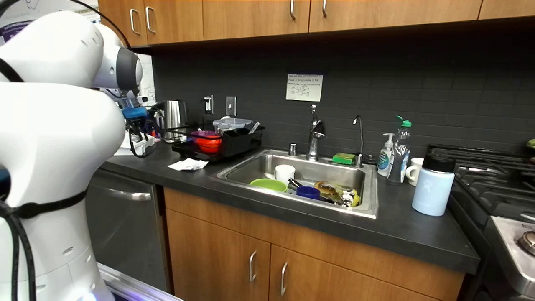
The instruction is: Put the white lid on top of the white box on the left.
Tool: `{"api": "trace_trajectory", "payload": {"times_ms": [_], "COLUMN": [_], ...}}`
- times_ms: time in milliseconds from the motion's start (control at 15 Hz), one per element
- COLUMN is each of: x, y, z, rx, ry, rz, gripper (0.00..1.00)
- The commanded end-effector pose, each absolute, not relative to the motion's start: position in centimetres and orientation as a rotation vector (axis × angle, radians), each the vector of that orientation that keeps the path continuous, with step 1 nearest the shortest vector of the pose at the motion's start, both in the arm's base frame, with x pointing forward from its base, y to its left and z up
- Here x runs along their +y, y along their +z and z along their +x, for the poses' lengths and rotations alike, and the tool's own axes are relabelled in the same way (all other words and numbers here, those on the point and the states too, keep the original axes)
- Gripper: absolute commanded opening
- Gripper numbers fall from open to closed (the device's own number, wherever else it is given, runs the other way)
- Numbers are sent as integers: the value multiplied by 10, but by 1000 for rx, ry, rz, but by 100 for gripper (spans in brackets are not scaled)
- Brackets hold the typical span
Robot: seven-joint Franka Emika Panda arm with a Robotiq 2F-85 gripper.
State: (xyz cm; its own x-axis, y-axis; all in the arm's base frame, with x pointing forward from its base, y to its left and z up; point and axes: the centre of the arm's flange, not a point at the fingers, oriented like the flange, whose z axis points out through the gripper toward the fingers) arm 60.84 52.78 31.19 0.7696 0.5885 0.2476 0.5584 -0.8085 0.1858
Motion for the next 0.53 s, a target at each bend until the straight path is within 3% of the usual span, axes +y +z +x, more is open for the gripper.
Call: {"api": "trace_trajectory", "payload": {"times_ms": [0, 467], "x": [514, 498], "y": [316, 327], "z": [595, 594], "rx": [957, 943], "ry": [426, 439], "rz": [2814, 2800], "gripper": [51, 96]}}
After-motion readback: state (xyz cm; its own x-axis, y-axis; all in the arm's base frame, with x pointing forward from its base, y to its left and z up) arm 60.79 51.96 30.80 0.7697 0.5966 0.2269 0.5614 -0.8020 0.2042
